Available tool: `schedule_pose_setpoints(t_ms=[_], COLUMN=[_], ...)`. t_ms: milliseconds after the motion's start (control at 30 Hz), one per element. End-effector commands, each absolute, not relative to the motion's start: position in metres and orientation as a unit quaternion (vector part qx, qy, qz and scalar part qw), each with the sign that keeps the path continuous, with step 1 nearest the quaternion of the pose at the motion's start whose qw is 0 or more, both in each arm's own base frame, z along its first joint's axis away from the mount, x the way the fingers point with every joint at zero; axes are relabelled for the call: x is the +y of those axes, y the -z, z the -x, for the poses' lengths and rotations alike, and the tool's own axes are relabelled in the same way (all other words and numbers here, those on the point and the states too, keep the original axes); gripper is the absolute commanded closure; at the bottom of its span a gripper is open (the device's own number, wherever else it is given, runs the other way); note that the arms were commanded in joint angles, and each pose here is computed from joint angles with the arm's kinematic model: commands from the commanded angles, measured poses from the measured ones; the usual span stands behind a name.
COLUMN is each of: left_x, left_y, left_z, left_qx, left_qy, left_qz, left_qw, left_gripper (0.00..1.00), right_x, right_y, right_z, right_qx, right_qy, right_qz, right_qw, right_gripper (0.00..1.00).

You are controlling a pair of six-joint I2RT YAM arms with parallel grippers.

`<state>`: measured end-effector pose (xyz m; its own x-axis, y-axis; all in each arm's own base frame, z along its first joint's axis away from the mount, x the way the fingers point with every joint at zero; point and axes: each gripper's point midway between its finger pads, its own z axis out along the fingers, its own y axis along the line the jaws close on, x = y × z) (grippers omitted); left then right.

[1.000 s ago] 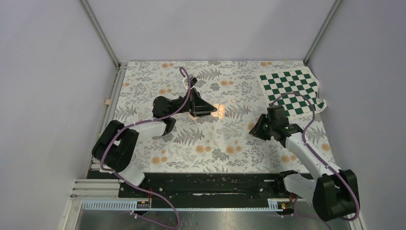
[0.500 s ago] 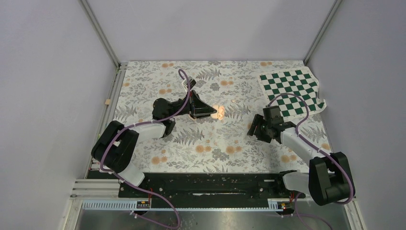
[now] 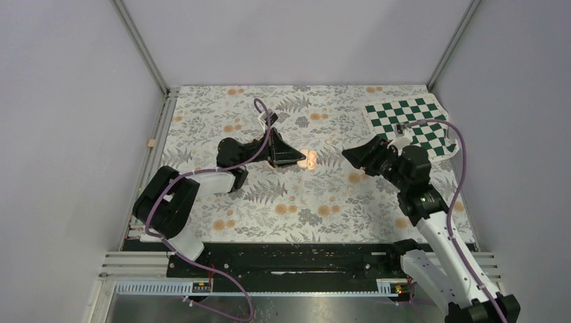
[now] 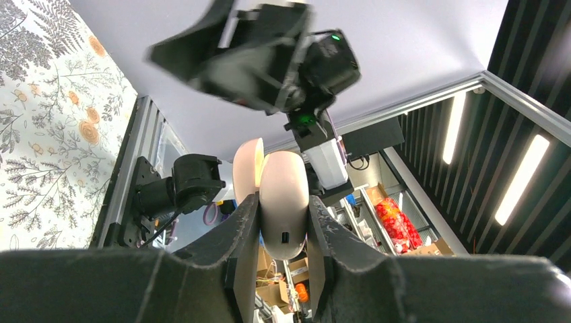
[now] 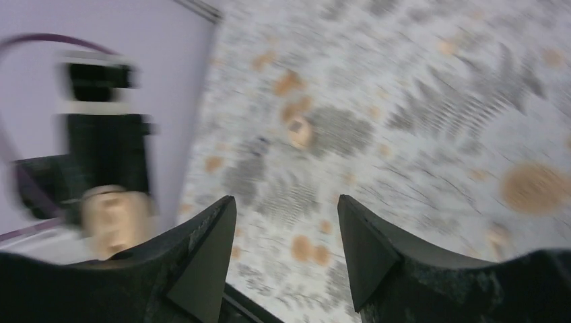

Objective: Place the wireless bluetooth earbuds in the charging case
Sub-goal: Adjust the charging case.

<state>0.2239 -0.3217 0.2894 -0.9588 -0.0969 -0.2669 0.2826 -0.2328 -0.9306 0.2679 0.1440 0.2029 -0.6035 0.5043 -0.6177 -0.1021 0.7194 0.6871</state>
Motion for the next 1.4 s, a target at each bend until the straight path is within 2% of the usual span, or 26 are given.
schedule_pose_setpoints(t_ms=[0,233,900,1200,1367], left_x=[-0.322,-0.322,-0.322,-0.321,-0.321], left_y=[-0.312,-0.322,-0.326,-0.325,-0.323], left_z=[-0.221,-0.222,-0.224,-0.224,-0.223], left_qx=[0.576,0.567,0.565,0.566,0.567], left_qy=[0.794,0.799,0.800,0.799,0.799], left_qz=[-0.123,-0.123,-0.122,-0.120,-0.120], left_qw=[0.149,0.159,0.161,0.162,0.161], left_gripper=[1.00,1.00,1.00,1.00,1.00], right_x=[0.182,0.208,0.248,0.254,0.255], right_y=[-0.304,-0.321,-0.299,-0.298,-0.300], right_z=[-0.256,-0.250,-0.228,-0.231,-0.231], right_qx=[0.698,0.657,0.693,0.694,0.692], right_qy=[-0.532,-0.623,-0.620,-0.622,-0.625], right_qz=[-0.068,-0.045,0.013,0.015,0.017], right_qw=[0.475,0.422,0.368,0.363,0.361], right_gripper=[0.34,0.33,0.45,0.58,0.60])
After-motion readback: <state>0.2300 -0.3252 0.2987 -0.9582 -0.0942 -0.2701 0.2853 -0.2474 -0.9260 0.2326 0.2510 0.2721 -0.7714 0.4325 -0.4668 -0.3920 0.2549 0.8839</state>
